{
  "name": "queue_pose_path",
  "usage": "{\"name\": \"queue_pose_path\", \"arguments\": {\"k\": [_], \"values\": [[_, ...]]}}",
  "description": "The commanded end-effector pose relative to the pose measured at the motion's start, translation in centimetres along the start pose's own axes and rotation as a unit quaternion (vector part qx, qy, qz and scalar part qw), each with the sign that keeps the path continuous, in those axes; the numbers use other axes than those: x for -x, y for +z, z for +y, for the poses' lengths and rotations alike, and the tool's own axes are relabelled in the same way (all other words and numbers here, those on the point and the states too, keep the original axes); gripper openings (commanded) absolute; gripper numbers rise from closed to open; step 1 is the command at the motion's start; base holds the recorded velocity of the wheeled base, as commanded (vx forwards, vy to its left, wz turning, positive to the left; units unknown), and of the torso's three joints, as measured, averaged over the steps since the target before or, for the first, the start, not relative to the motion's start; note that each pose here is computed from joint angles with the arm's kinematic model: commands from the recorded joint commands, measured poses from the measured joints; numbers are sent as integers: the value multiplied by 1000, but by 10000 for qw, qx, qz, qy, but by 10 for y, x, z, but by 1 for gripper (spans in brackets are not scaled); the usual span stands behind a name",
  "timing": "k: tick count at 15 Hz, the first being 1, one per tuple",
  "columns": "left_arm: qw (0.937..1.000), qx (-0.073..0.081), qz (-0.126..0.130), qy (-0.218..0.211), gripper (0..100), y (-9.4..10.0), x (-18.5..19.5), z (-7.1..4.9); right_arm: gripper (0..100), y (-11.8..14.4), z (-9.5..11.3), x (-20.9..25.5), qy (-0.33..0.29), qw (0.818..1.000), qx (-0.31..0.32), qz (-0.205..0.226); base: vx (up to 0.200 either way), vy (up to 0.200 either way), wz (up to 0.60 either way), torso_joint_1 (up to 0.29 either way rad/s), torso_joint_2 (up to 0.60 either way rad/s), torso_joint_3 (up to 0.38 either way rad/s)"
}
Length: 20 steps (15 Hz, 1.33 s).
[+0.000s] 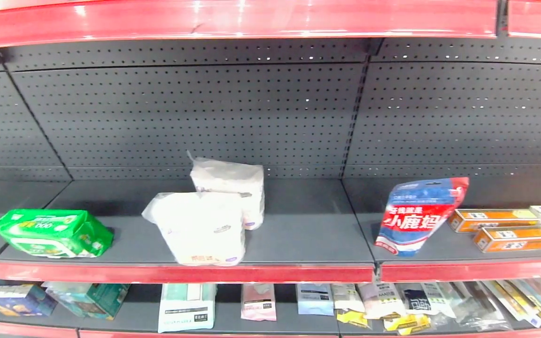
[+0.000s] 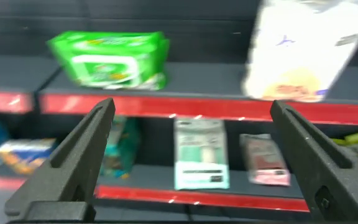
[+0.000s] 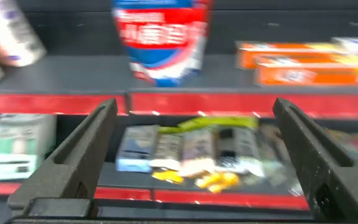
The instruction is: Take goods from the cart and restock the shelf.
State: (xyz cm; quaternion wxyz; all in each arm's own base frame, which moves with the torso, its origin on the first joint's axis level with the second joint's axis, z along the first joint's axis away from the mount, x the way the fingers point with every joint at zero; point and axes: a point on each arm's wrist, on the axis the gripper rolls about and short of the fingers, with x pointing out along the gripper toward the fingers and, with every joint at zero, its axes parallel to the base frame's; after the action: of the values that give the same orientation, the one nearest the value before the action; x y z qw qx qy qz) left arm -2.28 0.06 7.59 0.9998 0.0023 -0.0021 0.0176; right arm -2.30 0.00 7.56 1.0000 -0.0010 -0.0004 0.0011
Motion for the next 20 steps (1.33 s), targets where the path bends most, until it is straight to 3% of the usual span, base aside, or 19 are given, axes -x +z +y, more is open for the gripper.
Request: {"name": "queue_pose_path", "arguments": {"k": [1, 7, 8, 9, 10, 11, 13, 14, 15, 16, 17, 20], "values": [[10000, 0, -2, 1, 100, 0, 0, 0, 100, 0, 0, 0, 5, 10000, 6, 4, 0, 0, 0, 0, 0, 0], [9999, -9, 90, -84, 100, 1, -1, 0, 100, 0, 0, 0, 5, 10000, -2, 4, 0, 0, 0, 0, 0, 0], [10000, 7, 44, 39, 100, 27, -2, 0, 100, 0, 0, 0, 5, 10000, -2, 4, 0, 0, 0, 0, 0, 0], [9981, 298, 386, 379, 100, 81, -24, 1, 100, 0, 0, 0, 5, 10000, -2, 4, 0, 0, 0, 0, 0, 0], [9935, 835, 534, 560, 100, 118, -51, 1, 100, 0, 0, 0, 5, 10000, -2, 4, 0, 0, 0, 0, 0, 0], [9909, 820, 847, 655, 100, 134, -76, 1, 100, 0, 0, 0, 5, 10000, -2, 4, 0, 0, 0, 0, 0, 0], [9790, 638, 1645, 1025, 100, 124, -111, 4, 100, 0, 0, 0, 5, 10000, -2, 4, 0, 0, 0, 0, 0, 0], [9633, 577, 2243, 1355, 100, 111, -135, 10, 100, 0, 0, 0, 5, 10000, -2, 4, 0, 0, 0, 0, 0, 0], [9509, 470, 2601, 1612, 100, 104, -151, 18, 100, 0, 0, 0, 5, 10000, -2, 4, 0, 0, 0, 0, 0, 0], [9396, 265, 2897, 1804, 100, 99, -166, 30, 100, 0, 0, 0, 5, 10000, -2, 4, 0, 0, 0, 0, 0, 0], [9310, 141, 3116, 1896, 100, 94, -180, 39, 100, 0, 0, 0, 5, 10000, -2, 4, 0, 0, 0, 0, 0, 0], [9300, 153, 3207, 1788, 100, 81, -209, 49, 100, 0, 0, 0, 5, 10000, -2, 4, 0, 0, 0, 0, 0, 0]]}}
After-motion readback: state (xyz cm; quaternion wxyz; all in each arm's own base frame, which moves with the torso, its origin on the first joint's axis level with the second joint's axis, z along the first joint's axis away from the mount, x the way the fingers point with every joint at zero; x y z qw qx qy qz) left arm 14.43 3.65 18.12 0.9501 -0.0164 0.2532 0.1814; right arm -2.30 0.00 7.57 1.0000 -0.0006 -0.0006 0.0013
